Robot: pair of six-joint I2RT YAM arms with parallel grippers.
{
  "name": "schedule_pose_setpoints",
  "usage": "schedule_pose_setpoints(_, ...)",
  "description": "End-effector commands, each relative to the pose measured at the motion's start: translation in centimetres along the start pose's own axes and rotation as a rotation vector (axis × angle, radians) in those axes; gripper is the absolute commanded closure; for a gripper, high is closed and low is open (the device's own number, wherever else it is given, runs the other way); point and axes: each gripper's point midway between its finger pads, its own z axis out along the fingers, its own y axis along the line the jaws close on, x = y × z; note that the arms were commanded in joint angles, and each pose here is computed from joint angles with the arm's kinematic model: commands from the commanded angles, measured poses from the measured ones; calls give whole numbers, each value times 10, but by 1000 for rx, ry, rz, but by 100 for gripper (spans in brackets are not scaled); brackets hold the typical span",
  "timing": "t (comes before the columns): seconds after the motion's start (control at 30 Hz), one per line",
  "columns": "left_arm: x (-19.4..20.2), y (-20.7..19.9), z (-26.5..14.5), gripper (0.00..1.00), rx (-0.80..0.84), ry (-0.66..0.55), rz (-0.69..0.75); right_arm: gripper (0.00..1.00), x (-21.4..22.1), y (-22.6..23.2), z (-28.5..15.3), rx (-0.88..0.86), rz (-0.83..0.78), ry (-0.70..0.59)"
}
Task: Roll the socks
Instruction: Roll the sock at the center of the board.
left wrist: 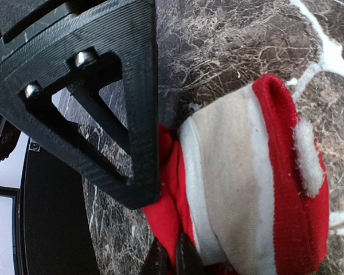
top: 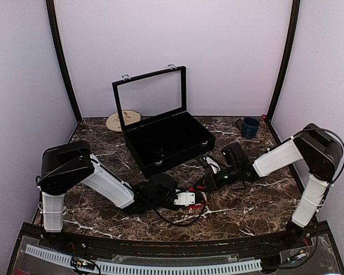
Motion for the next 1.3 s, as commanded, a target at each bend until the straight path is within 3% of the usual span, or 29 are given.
schedule_pose_setpoints(0.0, 5, -3, 5, 100, -2, 33, -12, 50, 28, -8, 0, 5, 47, 47)
schedule_pose_setpoints(0.2, 3, -2, 7, 100, -3, 33, -19, 55, 40, -10, 3, 1, 64, 66)
schedule_pose_setpoints(0.67, 14, -10, 5, 100, 7, 60, 7, 65, 17, 2, 6, -104, 126, 11)
schedule_pose_setpoints(0.77, 14, -10, 5, 100, 4, 60, 9, 74, 17, 3, 8, -116, 136, 22)
schedule_pose_setpoints(0.93, 14, -10, 5, 100, 1, 56, 0, 99, 21, 1, 10, -115, 141, 40)
schedule_pose_setpoints(1.17, 13, -4, 2, 100, -12, 66, -49, 100, 20, -5, 7, -63, 110, 27)
schedule_pose_setpoints(1.27, 11, 5, -5, 90, -23, 79, -93, 100, 18, -10, 3, -20, 86, 10)
